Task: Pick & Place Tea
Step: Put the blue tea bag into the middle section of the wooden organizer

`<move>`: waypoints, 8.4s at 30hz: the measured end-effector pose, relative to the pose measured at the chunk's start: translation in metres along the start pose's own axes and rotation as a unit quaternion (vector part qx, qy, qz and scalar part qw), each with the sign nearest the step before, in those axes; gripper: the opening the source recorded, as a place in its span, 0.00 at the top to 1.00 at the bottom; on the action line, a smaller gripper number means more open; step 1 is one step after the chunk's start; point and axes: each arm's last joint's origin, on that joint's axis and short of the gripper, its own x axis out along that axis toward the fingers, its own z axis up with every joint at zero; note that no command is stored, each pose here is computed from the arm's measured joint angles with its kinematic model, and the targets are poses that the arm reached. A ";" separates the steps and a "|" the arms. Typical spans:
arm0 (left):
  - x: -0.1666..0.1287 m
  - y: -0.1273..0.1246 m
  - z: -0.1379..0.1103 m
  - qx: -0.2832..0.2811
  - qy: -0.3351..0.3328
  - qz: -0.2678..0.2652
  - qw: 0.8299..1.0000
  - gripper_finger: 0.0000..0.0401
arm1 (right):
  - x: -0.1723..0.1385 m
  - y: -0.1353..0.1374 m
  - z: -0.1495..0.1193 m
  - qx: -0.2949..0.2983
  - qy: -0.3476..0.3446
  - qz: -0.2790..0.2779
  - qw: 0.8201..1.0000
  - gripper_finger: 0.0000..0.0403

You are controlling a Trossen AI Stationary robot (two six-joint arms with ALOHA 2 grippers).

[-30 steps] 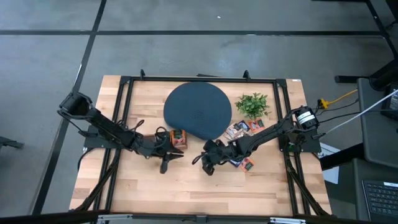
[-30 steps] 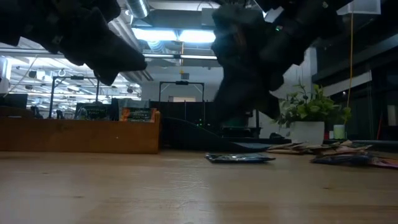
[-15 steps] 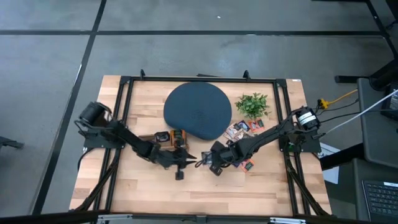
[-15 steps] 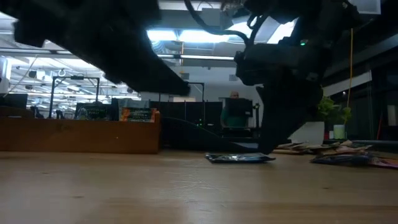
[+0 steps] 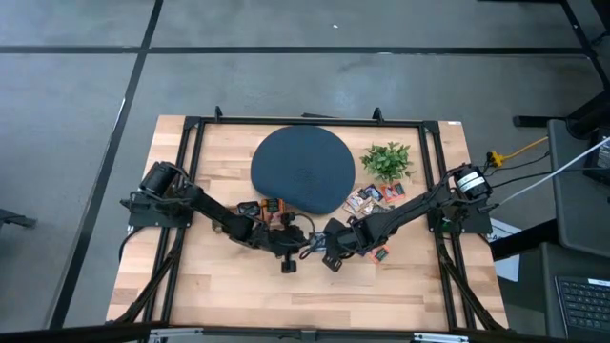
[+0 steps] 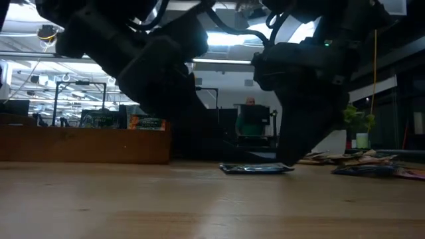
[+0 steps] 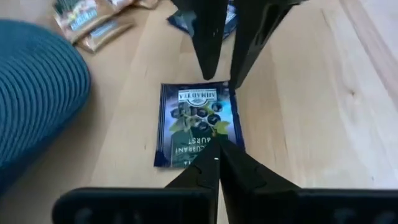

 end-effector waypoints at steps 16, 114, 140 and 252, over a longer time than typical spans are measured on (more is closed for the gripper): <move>0.002 0.007 -0.001 -0.011 0.014 0.002 1.000 0.99 | 0.004 0.001 0.003 0.028 -0.016 0.003 0.999 0.45; -0.020 -0.021 0.005 0.140 -0.005 -0.086 0.986 0.99 | -0.001 0.035 0.021 -0.073 -0.039 0.059 0.995 0.73; -0.008 -0.017 0.002 0.091 -0.013 -0.053 0.994 0.99 | 0.001 0.047 0.002 -0.033 0.006 0.087 0.996 0.77; 0.034 -0.015 0.026 0.033 0.150 -0.112 0.982 0.99 | 0.019 0.009 -0.031 0.071 -0.104 0.089 0.988 0.97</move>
